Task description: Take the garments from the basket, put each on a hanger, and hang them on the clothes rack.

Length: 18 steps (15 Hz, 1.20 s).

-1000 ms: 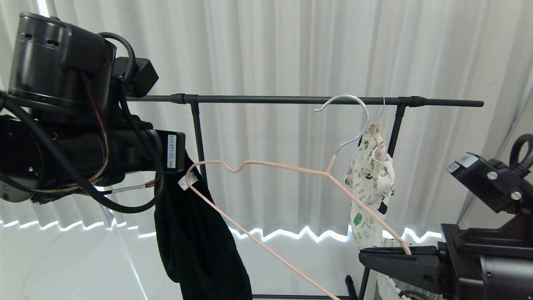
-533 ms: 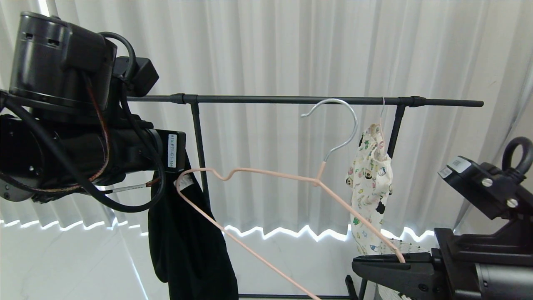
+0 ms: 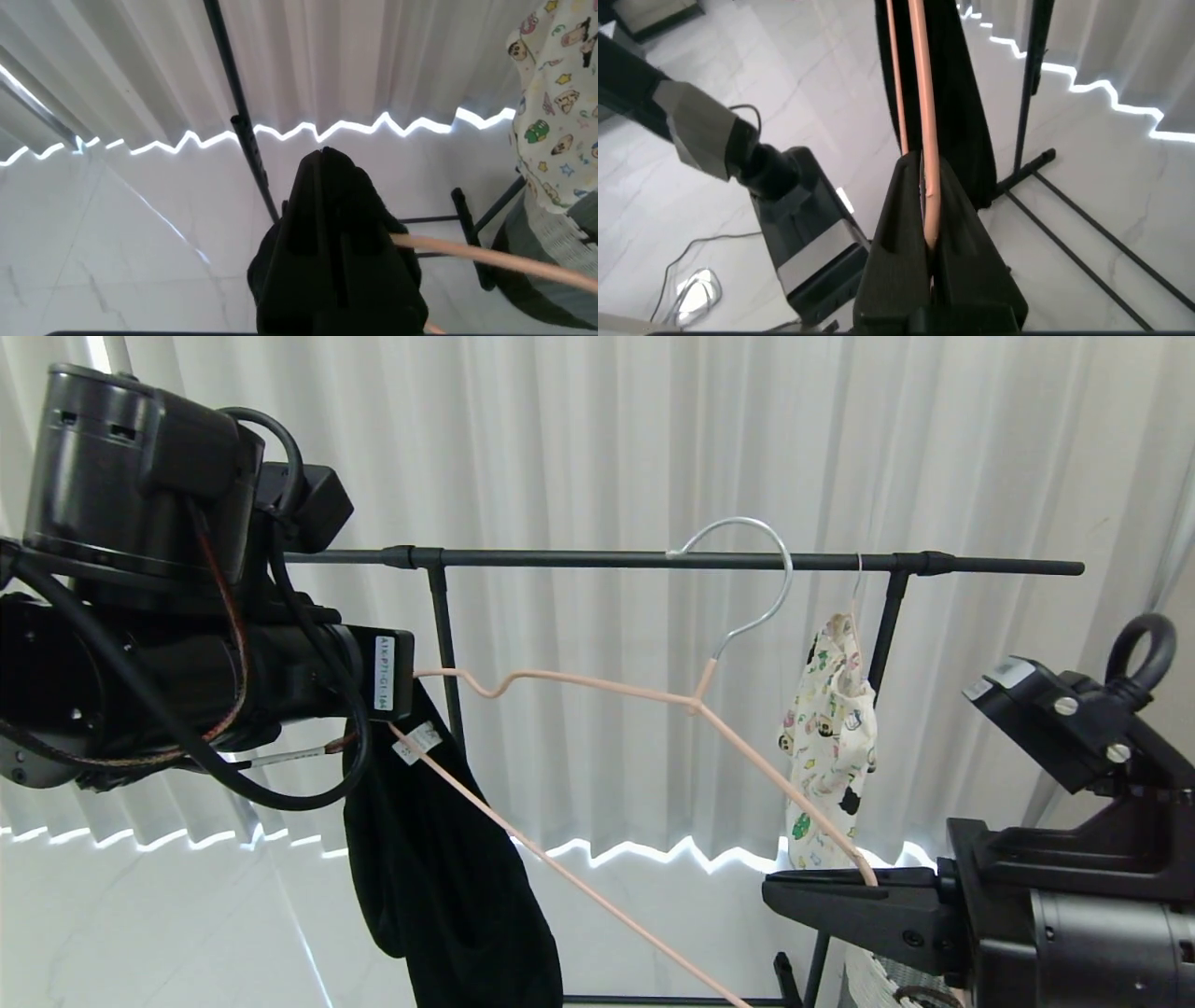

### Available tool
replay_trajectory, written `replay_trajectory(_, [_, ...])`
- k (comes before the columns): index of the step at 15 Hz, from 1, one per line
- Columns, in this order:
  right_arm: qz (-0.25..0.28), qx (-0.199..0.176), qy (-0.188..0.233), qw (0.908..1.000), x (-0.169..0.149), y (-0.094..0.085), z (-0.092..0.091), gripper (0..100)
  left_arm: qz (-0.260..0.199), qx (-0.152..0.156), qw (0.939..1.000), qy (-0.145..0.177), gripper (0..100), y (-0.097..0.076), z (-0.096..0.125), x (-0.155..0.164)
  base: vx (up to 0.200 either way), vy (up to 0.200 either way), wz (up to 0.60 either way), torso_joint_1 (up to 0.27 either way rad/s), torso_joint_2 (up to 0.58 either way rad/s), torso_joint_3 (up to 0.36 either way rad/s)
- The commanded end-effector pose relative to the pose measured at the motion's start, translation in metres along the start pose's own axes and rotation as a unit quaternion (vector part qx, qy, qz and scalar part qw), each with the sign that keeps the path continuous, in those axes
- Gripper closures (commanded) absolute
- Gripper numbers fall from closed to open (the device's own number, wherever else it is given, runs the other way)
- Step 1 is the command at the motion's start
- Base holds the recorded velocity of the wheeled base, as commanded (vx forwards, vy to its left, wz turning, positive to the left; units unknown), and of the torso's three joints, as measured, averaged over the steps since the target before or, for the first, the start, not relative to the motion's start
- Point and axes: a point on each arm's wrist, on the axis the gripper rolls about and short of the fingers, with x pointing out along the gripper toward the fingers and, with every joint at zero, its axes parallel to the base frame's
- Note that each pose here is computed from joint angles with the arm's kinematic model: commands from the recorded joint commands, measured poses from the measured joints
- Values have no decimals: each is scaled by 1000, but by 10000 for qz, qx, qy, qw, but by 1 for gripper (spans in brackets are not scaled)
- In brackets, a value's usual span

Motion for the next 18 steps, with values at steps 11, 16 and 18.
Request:
replay_trajectory(11, [-102,-85,330,9994,48,-6,5,100,-769,138,9966,-249,100,-33,0,-29,0,0,0,0,0,0])
replay_trajectory(16, [-3,-247,308,9992,63,-3,6,100,-1392,369,9889,-375,100,-61,2,-44,0,0,0,0,0,0])
replay_trajectory(18, [54,-270,300,9992,69,-1,5,100,-1551,414,9861,-425,100,-72,6,-46,0,0,0,0,0,0])
